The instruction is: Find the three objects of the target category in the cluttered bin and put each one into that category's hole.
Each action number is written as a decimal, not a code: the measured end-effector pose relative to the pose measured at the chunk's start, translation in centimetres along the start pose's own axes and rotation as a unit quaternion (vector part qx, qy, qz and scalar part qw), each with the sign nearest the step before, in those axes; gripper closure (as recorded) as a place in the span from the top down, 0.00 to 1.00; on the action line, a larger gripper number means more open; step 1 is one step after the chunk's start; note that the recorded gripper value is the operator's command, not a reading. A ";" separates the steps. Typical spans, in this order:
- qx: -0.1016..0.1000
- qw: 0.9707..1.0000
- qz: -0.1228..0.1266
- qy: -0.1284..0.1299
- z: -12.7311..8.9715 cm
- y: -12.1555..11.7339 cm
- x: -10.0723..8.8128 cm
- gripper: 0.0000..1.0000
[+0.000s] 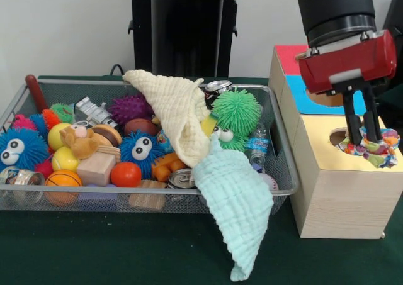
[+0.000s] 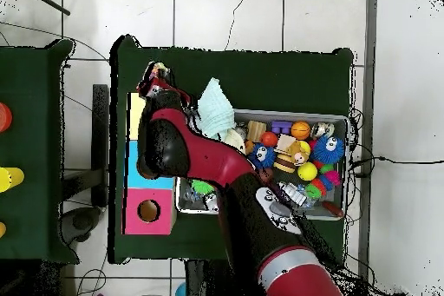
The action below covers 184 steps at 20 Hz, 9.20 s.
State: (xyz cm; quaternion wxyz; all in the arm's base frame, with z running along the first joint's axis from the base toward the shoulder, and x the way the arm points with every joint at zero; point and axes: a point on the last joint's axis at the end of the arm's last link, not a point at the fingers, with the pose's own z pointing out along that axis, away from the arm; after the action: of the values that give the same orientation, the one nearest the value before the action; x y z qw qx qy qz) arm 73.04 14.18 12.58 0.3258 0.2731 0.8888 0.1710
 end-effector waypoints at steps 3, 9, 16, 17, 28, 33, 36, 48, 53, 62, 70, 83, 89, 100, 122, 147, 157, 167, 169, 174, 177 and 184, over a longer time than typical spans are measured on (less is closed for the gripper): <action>0.008 0.999 0.007 0.031 0.6 -0.6 1.3 0.00; 0.019 0.997 0.015 0.079 1.1 -1.2 3.4 0.00; 0.026 0.992 0.021 0.118 1.3 -1.3 4.9 0.00; 0.026 0.992 0.022 0.121 1.3 -1.3 4.9 0.00; 0.028 0.991 0.026 0.130 1.2 -1.4 5.1 0.00; 0.029 0.991 0.027 0.131 1.3 -1.4 5.1 0.00; 0.030 0.990 0.028 0.133 1.4 -1.5 5.3 0.00; 0.035 0.988 0.035 0.149 1.6 -1.9 5.9 0.00; 0.037 0.985 0.035 0.164 1.4 -1.9 6.2 0.00; 0.041 0.982 0.040 0.182 1.1 -2.4 6.0 0.00; 0.044 0.980 0.043 0.191 1.0 -2.9 5.8 0.00; 0.051 0.971 0.047 0.228 0.0 -3.5 6.4 0.00; 0.058 0.962 0.047 0.264 -1.0 -3.7 7.7 0.00; 0.061 0.962 0.049 0.262 -0.6 -3.8 7.7 0.00; 0.063 0.977 0.047 0.198 3.7 -4.8 9.8 0.00; 0.047 0.982 0.014 0.185 3.4 -3.9 9.7 1.00; 0.056 0.982 0.001 0.179 3.0 -4.3 9.7 0.00; 0.059 0.982 -0.008 0.177 2.8 -4.9 9.6 0.00; 0.058 0.983 -0.013 0.175 2.8 -4.9 9.7 0.00; 0.047 0.987 -0.043 0.149 2.3 -4.9 9.7 0.00; 0.042 0.990 -0.060 0.125 1.8 -4.7 9.5 0.00; 0.037 0.992 -0.099 0.064 1.0 -4.4 10.4 0.00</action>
State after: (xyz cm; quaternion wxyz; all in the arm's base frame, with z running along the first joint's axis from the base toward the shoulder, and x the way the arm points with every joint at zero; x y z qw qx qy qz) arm 65.43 16.99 4.70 0.2728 0.1841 0.9363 0.1224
